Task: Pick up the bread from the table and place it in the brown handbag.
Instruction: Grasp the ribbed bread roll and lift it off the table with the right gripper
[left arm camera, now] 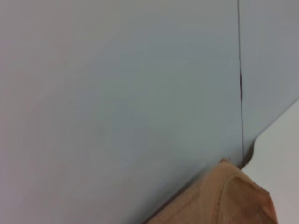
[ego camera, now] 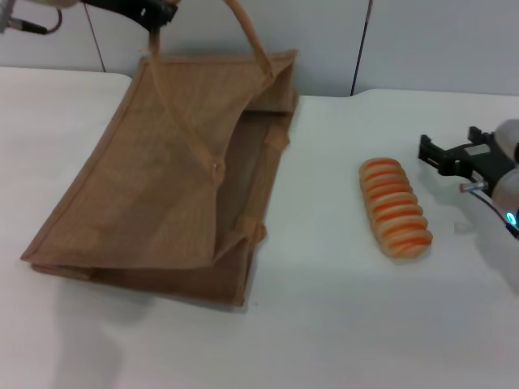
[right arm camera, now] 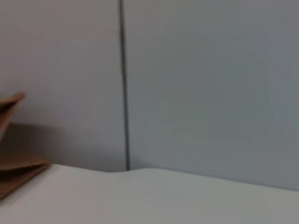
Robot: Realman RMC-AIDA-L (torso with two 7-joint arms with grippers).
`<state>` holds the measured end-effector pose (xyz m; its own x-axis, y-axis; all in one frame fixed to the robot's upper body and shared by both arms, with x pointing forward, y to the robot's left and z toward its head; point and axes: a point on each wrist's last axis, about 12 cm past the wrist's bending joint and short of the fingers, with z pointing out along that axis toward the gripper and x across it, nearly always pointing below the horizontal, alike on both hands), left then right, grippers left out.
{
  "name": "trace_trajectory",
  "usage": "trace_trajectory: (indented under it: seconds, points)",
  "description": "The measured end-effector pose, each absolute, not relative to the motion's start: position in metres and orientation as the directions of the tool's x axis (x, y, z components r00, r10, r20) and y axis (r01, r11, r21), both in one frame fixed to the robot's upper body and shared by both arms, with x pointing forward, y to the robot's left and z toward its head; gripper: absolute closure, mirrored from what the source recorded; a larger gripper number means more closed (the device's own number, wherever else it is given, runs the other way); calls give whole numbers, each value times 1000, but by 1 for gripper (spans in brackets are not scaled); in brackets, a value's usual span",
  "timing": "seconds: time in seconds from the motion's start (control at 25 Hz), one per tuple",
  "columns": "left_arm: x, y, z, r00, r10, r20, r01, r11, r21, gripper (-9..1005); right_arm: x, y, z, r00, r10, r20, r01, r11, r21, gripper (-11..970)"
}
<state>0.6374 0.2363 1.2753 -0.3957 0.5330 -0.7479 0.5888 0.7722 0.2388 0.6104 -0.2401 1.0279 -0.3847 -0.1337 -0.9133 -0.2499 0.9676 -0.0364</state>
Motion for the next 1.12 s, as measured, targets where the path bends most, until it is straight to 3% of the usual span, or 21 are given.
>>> trace_trajectory:
  seconds: [0.32, 0.84, 1.12]
  points:
    - [628, 232, 1300, -340, 557, -757, 596, 751, 285, 873, 611, -218, 1035, -393, -171, -903, -324, 945, -38, 78]
    - [626, 229, 1302, -331, 571, -751, 602, 741, 298, 874, 602, -208, 1112, -453, -287, -844, -365, 924, -118, 78]
    - [626, 230, 1303, -330, 578, -746, 593, 742, 313, 874, 592, -190, 1126, -536, -377, -755, -418, 896, -150, 78]
